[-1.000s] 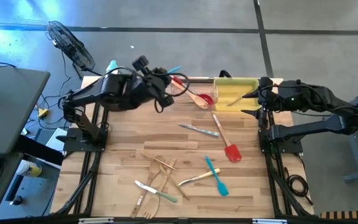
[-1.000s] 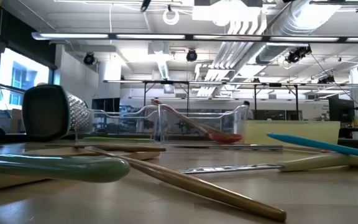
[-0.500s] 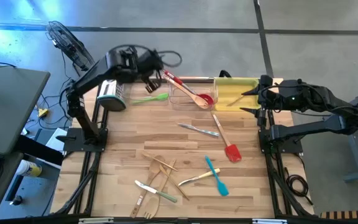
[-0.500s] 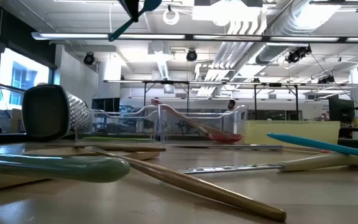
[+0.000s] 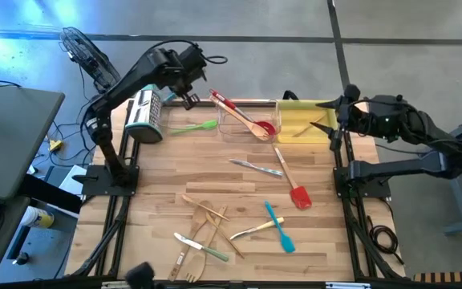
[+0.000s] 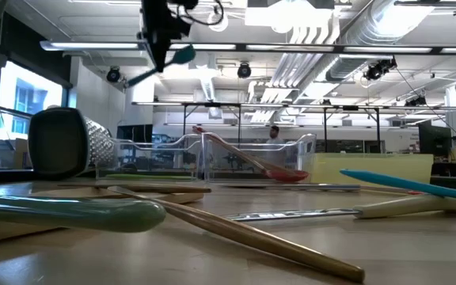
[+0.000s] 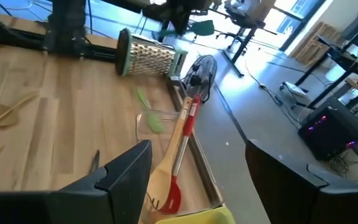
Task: Pick & Place Kitchen Items
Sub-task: Put the top blue spatula into the left transparent bin
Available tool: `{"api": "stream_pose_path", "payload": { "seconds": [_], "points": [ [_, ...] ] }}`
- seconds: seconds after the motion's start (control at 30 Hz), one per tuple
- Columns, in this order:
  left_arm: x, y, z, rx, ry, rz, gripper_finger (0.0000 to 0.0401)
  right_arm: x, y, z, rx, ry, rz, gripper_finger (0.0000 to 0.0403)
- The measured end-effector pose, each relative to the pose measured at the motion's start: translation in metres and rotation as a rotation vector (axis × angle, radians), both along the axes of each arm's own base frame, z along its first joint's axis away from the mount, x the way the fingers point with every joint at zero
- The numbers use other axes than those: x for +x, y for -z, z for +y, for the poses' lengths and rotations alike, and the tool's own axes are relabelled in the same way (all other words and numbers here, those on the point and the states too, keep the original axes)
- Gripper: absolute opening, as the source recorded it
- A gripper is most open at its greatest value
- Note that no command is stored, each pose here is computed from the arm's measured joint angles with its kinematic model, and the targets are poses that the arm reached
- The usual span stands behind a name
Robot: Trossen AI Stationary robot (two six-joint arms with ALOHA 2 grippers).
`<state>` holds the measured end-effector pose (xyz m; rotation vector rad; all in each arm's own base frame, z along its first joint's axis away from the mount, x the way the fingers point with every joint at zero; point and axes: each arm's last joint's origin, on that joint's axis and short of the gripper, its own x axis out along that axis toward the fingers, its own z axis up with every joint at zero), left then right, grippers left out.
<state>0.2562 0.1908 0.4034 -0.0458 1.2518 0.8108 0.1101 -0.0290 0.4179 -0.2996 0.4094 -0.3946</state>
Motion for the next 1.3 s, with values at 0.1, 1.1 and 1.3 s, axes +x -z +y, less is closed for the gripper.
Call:
{"api": "stream_pose_path", "payload": {
  "seconds": [0.1, 1.1, 1.3],
  "points": [
    [0.006, 0.021, 0.010, -0.024, 0.054, 0.019, 0.0007, -0.001, 0.000, -0.002, 0.007, 0.022, -0.003, 0.0252],
    [0.008, 0.114, 0.016, -0.190, 0.142, 0.164, 0.0007, 0.004, 0.004, -0.017, 0.024, 0.122, 0.030, 0.0252],
    [0.010, 0.113, 0.018, -0.179, 0.160, 0.147, 0.0007, 0.008, 0.005, -0.021, 0.046, 0.105, 0.040, 0.0252]
  ]
}}
